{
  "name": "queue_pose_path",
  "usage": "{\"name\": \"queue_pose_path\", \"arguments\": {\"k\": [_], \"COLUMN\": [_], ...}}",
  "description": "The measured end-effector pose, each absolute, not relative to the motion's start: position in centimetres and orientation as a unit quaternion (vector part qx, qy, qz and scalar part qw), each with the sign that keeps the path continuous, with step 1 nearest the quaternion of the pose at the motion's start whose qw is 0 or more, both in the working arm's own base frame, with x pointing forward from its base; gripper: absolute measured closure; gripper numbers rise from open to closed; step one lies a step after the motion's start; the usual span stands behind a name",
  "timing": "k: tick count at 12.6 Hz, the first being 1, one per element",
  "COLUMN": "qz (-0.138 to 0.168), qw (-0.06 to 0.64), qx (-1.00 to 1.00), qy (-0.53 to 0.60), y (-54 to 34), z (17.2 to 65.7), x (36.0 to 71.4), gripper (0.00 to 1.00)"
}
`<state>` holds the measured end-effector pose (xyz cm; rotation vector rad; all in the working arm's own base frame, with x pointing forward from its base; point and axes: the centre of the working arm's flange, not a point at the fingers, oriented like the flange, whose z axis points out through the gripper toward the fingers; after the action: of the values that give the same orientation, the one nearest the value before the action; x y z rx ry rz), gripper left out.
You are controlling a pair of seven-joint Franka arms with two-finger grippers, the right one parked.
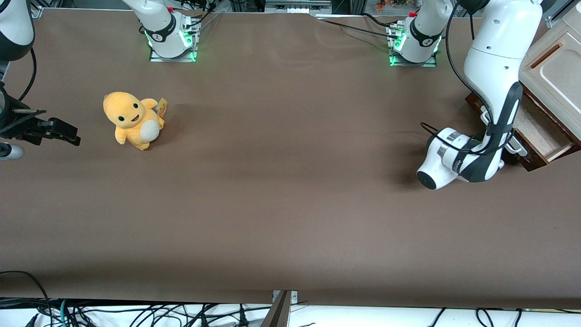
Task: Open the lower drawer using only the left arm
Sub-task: 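Pull the gripped handle outward to slide the drawer open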
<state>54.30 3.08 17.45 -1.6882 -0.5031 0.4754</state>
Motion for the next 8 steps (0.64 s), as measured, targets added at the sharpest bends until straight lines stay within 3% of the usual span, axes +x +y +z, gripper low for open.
{"name": "queue_pose_path", "arguments": {"k": [1,7,8], "qz": [0.214,0.221,0.221], "qw": [0.610,0.614,0.613], "qx": [-0.730,-0.727,-0.727], "qy": [-0.220,-0.215,-0.215], "y": [2.8,1.8,1.7], "z": [17.5,17.5,17.5], "x": [54.1,53.7,53.8], "gripper": [0.75,0.08,0.00]}}
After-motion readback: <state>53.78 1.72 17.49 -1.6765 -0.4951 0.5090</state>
